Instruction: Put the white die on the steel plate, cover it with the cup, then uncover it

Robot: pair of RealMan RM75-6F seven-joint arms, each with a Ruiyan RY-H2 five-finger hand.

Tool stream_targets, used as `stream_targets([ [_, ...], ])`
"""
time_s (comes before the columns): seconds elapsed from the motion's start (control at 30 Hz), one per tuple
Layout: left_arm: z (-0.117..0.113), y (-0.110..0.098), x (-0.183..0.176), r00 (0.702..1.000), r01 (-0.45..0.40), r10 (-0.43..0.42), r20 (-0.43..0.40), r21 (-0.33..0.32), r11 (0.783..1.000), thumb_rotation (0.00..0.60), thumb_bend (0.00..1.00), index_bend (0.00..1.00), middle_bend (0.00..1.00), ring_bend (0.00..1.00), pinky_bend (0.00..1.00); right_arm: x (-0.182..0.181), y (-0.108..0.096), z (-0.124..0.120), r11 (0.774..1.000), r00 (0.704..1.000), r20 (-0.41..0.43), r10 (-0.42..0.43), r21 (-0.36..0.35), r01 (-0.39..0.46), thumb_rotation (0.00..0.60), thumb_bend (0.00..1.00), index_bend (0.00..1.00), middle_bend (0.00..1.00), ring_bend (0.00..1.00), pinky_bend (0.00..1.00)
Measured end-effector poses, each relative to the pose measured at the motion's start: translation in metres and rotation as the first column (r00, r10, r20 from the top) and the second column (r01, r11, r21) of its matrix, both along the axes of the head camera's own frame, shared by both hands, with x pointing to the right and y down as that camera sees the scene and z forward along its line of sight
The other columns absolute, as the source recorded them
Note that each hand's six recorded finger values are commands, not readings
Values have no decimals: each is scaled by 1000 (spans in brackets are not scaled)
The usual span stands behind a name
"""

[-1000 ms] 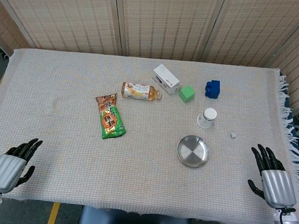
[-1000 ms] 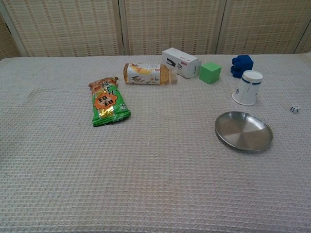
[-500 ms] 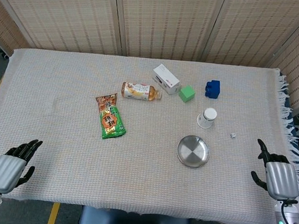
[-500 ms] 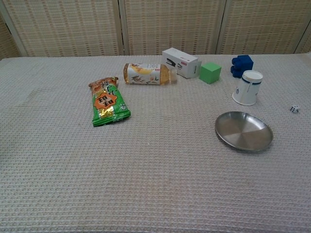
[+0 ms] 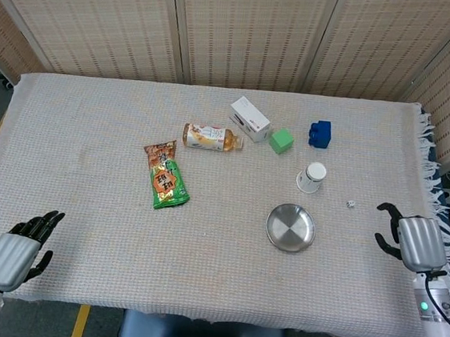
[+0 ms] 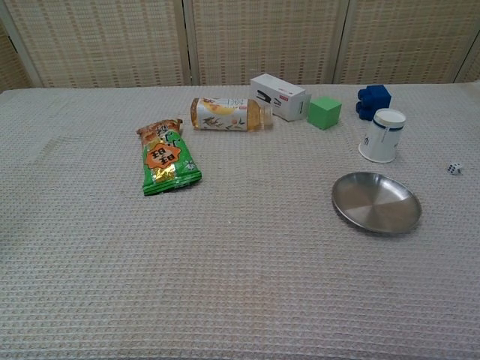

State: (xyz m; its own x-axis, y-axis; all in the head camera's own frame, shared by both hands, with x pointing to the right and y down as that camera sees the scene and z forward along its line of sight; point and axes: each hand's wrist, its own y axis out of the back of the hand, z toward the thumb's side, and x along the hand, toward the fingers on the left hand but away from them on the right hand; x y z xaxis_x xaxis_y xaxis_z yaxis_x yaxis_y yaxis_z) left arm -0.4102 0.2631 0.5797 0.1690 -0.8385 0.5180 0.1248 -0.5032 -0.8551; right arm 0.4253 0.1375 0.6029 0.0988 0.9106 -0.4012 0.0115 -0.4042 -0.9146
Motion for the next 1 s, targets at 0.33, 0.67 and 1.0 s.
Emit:
stream_targets([
  [0.33, -1, 0, 0, 1000, 1, -1, -1, 2, 1000, 600, 450, 71, 99, 189, 359, 28, -35, 33, 990, 996, 32, 88, -116, -84, 600, 211, 255, 824, 882, 740],
  [0.67, 0, 0, 0, 1000, 0, 0, 1, -3, 1000, 600, 451, 71, 99, 189, 359, 42, -50, 69, 966, 983, 48, 175, -201, -162, 600, 305, 362, 840, 901, 760],
  [1.0, 1, 1, 0, 1000, 1, -1, 2, -5, 1000, 600, 451, 71, 100, 189, 359, 49, -53, 104, 937, 965, 57, 255, -263, -232, 600, 306, 360, 840, 902, 762],
])
